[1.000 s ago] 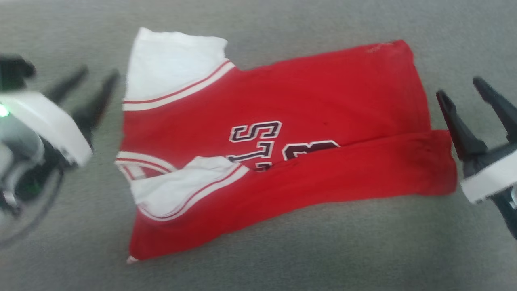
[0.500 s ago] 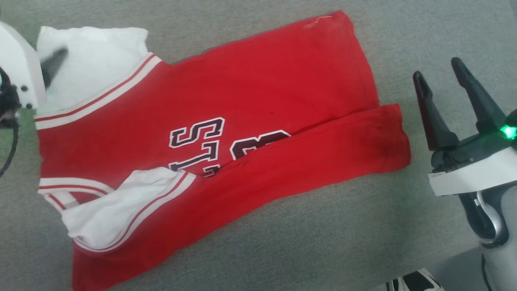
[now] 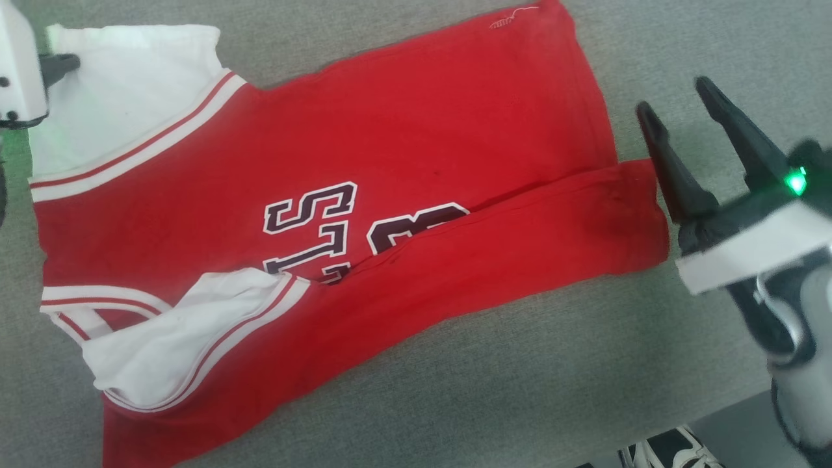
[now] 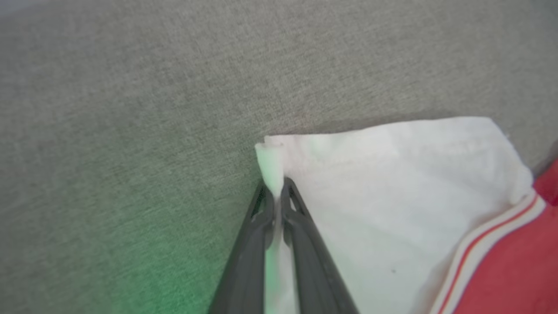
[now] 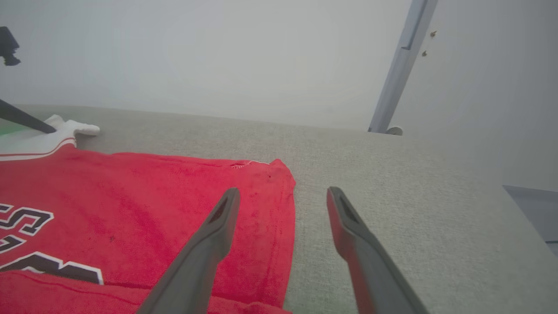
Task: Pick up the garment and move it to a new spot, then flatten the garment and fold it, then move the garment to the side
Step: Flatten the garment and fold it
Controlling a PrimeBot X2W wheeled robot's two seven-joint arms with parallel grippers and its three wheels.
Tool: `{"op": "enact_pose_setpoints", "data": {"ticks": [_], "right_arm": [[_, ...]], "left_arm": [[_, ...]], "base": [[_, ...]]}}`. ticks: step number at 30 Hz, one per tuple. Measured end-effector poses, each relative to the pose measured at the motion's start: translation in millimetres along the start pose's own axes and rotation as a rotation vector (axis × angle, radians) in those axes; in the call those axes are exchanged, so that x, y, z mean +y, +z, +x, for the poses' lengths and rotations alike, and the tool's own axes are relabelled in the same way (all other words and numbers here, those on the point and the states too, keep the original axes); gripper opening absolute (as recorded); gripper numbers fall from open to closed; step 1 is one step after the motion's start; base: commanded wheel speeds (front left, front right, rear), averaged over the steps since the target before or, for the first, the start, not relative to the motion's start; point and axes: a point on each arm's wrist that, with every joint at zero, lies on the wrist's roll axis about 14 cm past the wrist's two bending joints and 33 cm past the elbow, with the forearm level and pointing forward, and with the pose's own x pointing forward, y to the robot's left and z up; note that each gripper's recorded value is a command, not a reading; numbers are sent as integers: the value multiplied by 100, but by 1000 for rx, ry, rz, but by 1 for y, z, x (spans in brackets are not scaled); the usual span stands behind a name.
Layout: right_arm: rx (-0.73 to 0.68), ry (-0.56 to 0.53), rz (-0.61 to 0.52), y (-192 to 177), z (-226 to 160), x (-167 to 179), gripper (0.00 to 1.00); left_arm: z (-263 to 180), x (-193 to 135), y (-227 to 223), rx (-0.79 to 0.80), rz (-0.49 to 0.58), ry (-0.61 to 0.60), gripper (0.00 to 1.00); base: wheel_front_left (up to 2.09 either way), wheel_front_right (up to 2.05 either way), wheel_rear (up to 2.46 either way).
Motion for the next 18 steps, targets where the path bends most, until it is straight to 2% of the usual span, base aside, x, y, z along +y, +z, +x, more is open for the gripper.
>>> {"op": "enact_pose_setpoints", "data": {"ticks": [5, 10, 18], "right_arm": [[128, 58, -1, -4, 35, 2, 100], [353, 90, -34, -24, 71, -4, 100], [663, 143, 15, -62, 104, 8, 100]], "left_arm": [[4, -3, 1, -17, 4, -18, 0], [4, -5, 2, -40, 13, -36, 0], [1, -1, -3, -58, 22, -47, 0]], "base": [[0, 0, 0], [0, 0, 0], [0, 0, 0]]}}
